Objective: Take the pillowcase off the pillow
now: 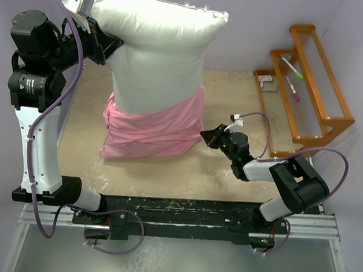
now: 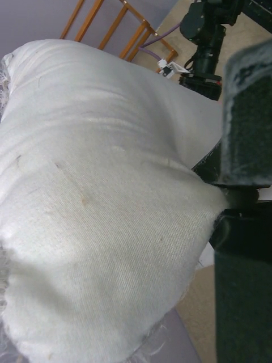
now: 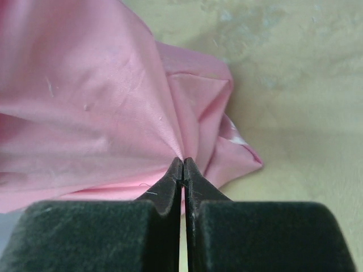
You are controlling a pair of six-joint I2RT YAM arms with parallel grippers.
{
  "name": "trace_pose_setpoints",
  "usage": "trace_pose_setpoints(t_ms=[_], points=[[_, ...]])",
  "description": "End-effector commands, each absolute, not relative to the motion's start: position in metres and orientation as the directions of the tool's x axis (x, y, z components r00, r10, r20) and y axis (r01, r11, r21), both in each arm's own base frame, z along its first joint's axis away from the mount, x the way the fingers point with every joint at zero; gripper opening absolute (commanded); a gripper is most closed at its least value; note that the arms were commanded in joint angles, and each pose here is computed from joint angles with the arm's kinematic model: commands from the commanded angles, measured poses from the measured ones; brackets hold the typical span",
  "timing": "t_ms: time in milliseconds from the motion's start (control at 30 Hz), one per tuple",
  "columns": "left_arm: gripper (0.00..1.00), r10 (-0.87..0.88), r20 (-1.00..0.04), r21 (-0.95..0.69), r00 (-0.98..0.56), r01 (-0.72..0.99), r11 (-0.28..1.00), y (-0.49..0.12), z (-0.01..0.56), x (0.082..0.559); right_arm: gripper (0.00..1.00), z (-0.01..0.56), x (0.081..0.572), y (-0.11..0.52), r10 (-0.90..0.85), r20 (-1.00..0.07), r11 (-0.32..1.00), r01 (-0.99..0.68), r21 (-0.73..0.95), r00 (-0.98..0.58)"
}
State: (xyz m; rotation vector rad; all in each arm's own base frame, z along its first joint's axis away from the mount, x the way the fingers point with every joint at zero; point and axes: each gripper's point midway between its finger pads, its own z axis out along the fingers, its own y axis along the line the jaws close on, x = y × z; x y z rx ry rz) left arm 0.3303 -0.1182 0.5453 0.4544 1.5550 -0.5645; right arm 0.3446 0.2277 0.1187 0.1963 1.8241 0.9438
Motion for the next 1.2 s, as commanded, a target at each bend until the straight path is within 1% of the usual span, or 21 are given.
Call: trace_pose_setpoints(t_ms=[0, 167, 233, 367, 467, 633, 733, 800, 867, 900, 933, 967, 1000, 1033, 1067, 1100, 1167], points=[[0.0, -0.144, -0.937, 0.047, 0.318, 0.523, 0.851, -0.101, 0.655, 0.302, 0.0, 0.08, 0.337, 0.222, 0.511, -0.716, 0.744, -0.173, 0.645, -0.476], [0.0, -0.197, -0.883, 0.027, 0.425, 0.467, 0.884, -0.089, 0.692, 0.299, 0.0, 0.046, 0.32, 0.246, 0.42, -0.724, 0.812, -0.131, 0.569, -0.547], [0.0, -0.209, -0.838, 0.023, 0.504, 0.415, 0.91, -0.078, 0.714, 0.296, 0.0, 0.032, 0.311, 0.253, 0.395, -0.718, 0.835, -0.102, 0.541, -0.573], [0.0, -0.207, -0.72, 0.026, 0.662, 0.324, 0.946, -0.059, 0.755, 0.285, 0.0, 0.012, 0.3, 0.251, 0.424, -0.687, 0.841, -0.024, 0.54, -0.59], [0.0, -0.203, -0.658, 0.028, 0.725, 0.293, 0.956, -0.052, 0.779, 0.278, 0.0, 0.001, 0.294, 0.252, 0.417, -0.676, 0.854, 0.006, 0.521, -0.608], [0.0, -0.202, -0.588, 0.011, 0.784, 0.257, 0.966, -0.043, 0.791, 0.272, 0.0, -0.011, 0.285, 0.248, 0.394, -0.68, 0.886, 0.06, 0.459, -0.619], [0.0, -0.201, -0.594, 0.028, 0.779, 0.27, 0.962, -0.047, 0.789, 0.272, 0.0, -0.003, 0.282, 0.243, 0.372, -0.7, 0.9, 0.053, 0.432, -0.609], [0.0, -0.202, -0.625, 0.073, 0.754, 0.314, 0.947, -0.059, 0.781, 0.275, 0.0, 0.021, 0.284, 0.245, 0.35, -0.731, 0.903, 0.003, 0.43, -0.585], [0.0, -0.205, -0.657, 0.102, 0.725, 0.356, 0.929, -0.069, 0.768, 0.278, 0.0, 0.058, 0.287, 0.247, 0.326, -0.774, 0.902, -0.068, 0.427, -0.543], [0.0, -0.207, -0.671, 0.115, 0.712, 0.376, 0.92, -0.074, 0.762, 0.279, 0.03, 0.078, 0.287, 0.249, 0.315, -0.791, 0.895, -0.112, 0.431, -0.523], [0.0, -0.206, -0.693, 0.129, 0.691, 0.4, 0.908, -0.08, 0.753, 0.282, 0.1, 0.106, 0.286, 0.254, 0.307, -0.811, 0.881, -0.175, 0.441, -0.498], [0.0, -0.201, -0.718, 0.156, 0.667, 0.436, 0.886, -0.088, 0.743, 0.283, 0.21, 0.132, 0.284, 0.26, 0.277, -0.834, 0.867, -0.25, 0.431, -0.477], [0.0, -0.19, -0.754, 0.194, 0.629, 0.49, 0.85, -0.101, 0.729, 0.286, 0.36, 0.158, 0.285, 0.261, 0.253, -0.859, 0.864, -0.296, 0.407, -0.445], [0.0, -0.176, -0.787, 0.229, 0.592, 0.544, 0.807, -0.114, 0.716, 0.286, 0.48, 0.186, 0.283, 0.261, 0.229, -0.883, 0.859, -0.342, 0.381, -0.41], [0.0, -0.161, -0.819, 0.253, 0.55, 0.599, 0.759, -0.125, 0.701, 0.286, 0.55, 0.217, 0.281, 0.262, 0.209, -0.906, 0.846, -0.397, 0.356, -0.368], [0.0, -0.156, -0.839, 0.262, 0.521, 0.639, 0.723, -0.132, 0.69, 0.283, 0.62, 0.247, 0.278, 0.259, 0.198, -0.93, 0.836, -0.441, 0.326, -0.311], [0.0, -0.136, -0.868, 0.274, 0.477, 0.69, 0.67, -0.142, 0.669, 0.283, 0.7, 0.318, 0.271, 0.257, 0.196, -0.964, 0.803, -0.535, 0.262, -0.179]])
